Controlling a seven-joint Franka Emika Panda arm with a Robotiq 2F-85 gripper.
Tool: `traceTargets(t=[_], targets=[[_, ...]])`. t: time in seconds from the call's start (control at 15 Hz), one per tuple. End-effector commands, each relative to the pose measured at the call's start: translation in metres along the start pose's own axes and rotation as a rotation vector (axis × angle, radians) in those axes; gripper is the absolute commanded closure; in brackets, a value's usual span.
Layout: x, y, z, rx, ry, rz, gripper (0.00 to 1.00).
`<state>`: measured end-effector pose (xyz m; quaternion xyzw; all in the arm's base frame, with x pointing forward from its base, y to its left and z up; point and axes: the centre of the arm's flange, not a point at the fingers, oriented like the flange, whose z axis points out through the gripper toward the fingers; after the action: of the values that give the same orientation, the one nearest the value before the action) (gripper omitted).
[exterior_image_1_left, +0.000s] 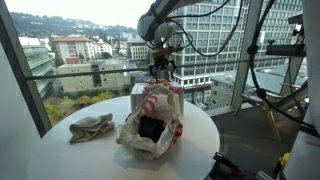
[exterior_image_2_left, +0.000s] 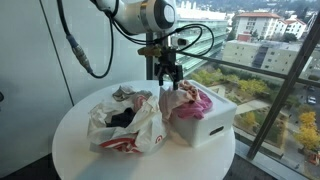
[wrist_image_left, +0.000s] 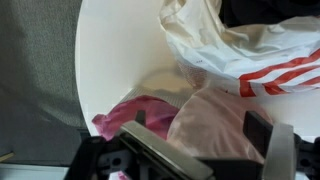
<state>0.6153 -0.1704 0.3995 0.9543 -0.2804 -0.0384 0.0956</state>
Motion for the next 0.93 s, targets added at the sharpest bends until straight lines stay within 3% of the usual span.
traceTargets(t=[0.0,0.27,0.67,0.73,0.87], targets=[[0.058,-0.006,0.023,0.088,0.100,0.150,0.00],[0.087,-0.022,0.041,0.115,0.264,0.241,0.00],[0.095,-0.035,0.067,0.090,0.360,0.318,0.00],[0.095,-0.034,0.070,0.080,0.363,0.327,0.19],[0.091,-0.029,0.073,0.064,0.368,0.341,0.32]])
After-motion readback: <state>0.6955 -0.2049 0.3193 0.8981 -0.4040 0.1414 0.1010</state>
